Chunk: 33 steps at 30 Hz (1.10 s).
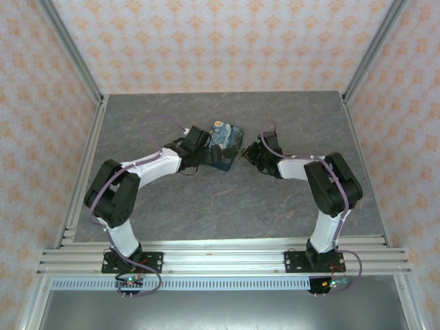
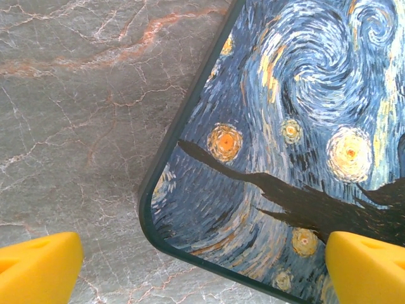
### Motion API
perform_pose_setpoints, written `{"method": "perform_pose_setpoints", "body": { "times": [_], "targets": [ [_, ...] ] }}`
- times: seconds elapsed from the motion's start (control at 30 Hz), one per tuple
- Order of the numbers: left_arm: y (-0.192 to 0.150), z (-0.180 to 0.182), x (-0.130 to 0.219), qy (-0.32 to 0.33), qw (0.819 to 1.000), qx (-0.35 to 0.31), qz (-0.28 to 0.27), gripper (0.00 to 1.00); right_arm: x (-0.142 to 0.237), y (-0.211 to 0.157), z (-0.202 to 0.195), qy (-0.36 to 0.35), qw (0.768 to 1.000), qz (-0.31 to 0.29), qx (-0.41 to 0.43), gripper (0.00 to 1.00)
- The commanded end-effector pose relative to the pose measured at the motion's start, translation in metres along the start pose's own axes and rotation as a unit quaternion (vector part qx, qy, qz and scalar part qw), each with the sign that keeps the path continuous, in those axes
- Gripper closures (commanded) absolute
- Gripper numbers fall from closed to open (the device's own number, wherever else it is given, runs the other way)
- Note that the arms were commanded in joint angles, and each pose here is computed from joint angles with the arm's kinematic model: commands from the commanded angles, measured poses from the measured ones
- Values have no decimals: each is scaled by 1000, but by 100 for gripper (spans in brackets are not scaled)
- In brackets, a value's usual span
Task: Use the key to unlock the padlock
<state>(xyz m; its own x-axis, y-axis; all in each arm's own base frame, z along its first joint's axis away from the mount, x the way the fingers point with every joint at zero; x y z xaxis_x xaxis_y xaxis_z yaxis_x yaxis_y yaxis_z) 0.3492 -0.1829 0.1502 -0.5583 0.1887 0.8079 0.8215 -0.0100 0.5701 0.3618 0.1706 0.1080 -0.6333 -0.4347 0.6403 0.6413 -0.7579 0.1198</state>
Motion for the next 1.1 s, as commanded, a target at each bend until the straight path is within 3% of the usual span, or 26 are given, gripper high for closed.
{"method": "perform_pose_setpoints", "body": {
  "times": [0.0,0.43,0.73,0.97,1.07],
  "targets": [
    [-40,15,-14,46,994,-33,91,3,-1,6,2,-8,1000,-12,7,100],
    [-25,8,5,13,997,-31,67,2,26,0,-30,3,999,-17,-38,100],
    [-5,0,46,-26,999,-23,27,0,59,-17,-59,18,997,-2,-71,100],
    [1,0,79,-39,999,-13,0,0,87,-31,-86,-19,996,5,-86,100],
    [1,4,92,-37,999,-10,-12,0,100,-35,-99,-46,995,-1,-87,79]
  ]
}}
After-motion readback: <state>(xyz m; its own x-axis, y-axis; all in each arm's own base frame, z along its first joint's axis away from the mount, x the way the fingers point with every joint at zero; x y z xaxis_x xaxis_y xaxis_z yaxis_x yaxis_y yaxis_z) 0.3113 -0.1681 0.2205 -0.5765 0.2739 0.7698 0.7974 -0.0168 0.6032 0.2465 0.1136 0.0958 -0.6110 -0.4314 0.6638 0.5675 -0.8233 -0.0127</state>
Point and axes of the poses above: each hand's point on the last joint's axis, 136 mm out from that joint toward the fingers, its own x axis back along the fingers, its own z axis along the line the jaws close on, y = z × x, the point moved 9 cm from there along x, back along the fingers, and after that the axes turned 15 degrees about -x, right-handed, at the moved point
